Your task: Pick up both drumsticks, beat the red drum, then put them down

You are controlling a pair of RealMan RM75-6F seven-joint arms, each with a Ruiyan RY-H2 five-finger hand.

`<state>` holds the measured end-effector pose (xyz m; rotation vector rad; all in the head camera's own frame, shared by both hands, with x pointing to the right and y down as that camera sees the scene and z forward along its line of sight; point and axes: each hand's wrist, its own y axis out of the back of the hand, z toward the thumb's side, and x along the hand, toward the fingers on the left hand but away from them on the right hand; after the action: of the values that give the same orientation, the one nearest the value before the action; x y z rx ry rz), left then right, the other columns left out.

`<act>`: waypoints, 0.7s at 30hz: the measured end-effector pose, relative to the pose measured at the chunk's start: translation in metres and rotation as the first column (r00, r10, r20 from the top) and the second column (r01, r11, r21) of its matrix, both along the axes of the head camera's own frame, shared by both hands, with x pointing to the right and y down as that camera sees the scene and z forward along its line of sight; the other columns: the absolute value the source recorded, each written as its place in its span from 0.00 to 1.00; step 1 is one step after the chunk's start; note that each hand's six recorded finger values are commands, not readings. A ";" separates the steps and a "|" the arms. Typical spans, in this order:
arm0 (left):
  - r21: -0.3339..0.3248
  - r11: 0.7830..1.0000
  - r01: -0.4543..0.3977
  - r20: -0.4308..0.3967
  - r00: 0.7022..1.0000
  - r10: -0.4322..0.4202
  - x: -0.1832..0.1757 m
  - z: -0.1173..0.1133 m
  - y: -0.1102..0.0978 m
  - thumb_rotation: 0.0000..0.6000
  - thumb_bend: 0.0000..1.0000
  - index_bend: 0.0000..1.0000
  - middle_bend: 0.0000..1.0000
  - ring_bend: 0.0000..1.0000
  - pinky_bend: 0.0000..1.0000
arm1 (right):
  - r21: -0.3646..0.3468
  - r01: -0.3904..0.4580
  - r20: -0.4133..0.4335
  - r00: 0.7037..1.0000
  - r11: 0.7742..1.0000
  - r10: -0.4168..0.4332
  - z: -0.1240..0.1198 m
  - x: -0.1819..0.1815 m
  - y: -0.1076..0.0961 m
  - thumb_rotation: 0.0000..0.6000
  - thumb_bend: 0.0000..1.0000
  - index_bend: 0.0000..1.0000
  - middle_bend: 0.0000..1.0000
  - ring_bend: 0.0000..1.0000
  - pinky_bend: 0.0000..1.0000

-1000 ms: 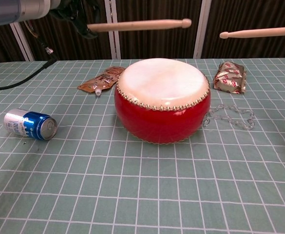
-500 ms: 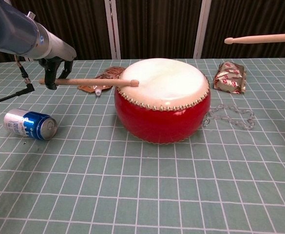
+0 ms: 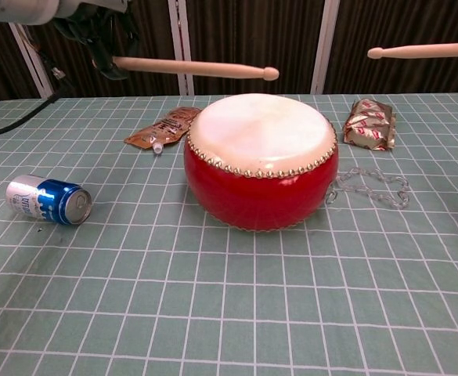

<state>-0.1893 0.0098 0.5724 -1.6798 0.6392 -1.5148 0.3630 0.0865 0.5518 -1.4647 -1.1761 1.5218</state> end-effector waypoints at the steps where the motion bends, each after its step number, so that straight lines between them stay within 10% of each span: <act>1: 0.004 1.000 0.000 -0.017 1.000 0.000 -0.003 -0.004 0.004 1.00 0.55 0.76 1.00 1.00 1.00 | -0.010 0.003 0.007 1.000 1.000 -0.003 0.001 0.001 0.002 1.00 0.64 0.97 1.00 1.00 1.00; 21: -0.143 0.989 0.041 -0.129 0.990 -0.060 -0.075 0.004 0.127 1.00 0.55 0.75 1.00 1.00 1.00 | -0.257 0.127 0.030 0.992 0.958 -0.123 0.021 0.026 0.094 1.00 0.64 0.97 1.00 1.00 1.00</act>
<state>-0.2646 0.1364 0.5768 -1.8965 0.6627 -1.5224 0.3887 0.1804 0.5730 -1.6883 -0.8979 1.6248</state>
